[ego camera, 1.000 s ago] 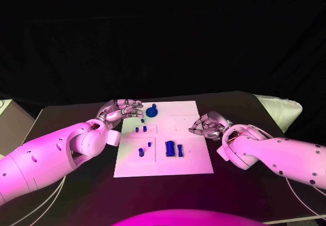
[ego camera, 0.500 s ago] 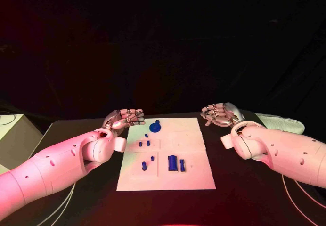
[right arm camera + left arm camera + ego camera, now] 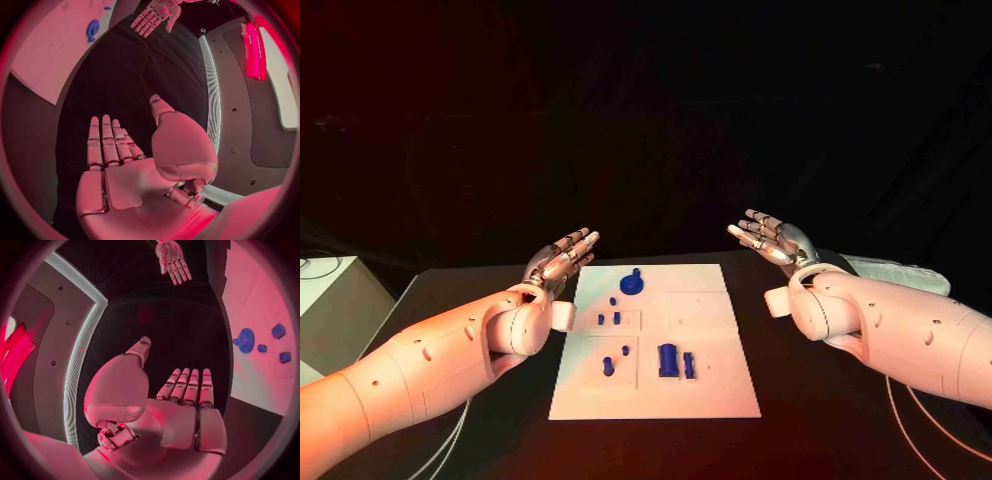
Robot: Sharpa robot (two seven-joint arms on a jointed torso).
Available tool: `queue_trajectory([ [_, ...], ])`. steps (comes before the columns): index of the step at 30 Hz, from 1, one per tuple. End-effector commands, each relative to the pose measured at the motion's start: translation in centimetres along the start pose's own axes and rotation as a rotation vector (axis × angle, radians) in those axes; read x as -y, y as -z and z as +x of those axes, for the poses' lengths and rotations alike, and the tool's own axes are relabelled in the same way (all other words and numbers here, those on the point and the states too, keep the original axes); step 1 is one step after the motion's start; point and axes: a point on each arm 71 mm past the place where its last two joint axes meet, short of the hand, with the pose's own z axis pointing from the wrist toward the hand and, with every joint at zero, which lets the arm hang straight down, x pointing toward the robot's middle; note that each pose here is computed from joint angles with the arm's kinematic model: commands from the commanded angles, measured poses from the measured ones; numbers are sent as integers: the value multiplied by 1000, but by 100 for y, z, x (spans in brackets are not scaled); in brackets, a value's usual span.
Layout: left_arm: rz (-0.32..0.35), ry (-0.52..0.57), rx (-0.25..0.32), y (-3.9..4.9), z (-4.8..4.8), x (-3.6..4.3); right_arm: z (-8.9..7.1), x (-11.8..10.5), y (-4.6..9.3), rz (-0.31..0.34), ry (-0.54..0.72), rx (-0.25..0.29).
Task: Assemble the parts on the task board
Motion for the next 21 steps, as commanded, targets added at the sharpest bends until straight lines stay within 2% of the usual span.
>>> queue_trajectory([
  [1, 27, -6, 35, 2, 80, 81, 65, -36, 61, -13, -36, 27],
  [6, 51, -36, 65, 60, 277, 193, 204, -123, 230, -20, -119, 59],
  [13, 81, -95, 119, 228, 583, 345, 393, -286, 523, -15, -235, 107],
  [17, 88, -116, 137, 298, 671, 385, 441, -339, 613, -9, -265, 120],
  [21, 91, -127, 146, 337, 714, 403, 459, -360, 649, -7, -276, 125],
])
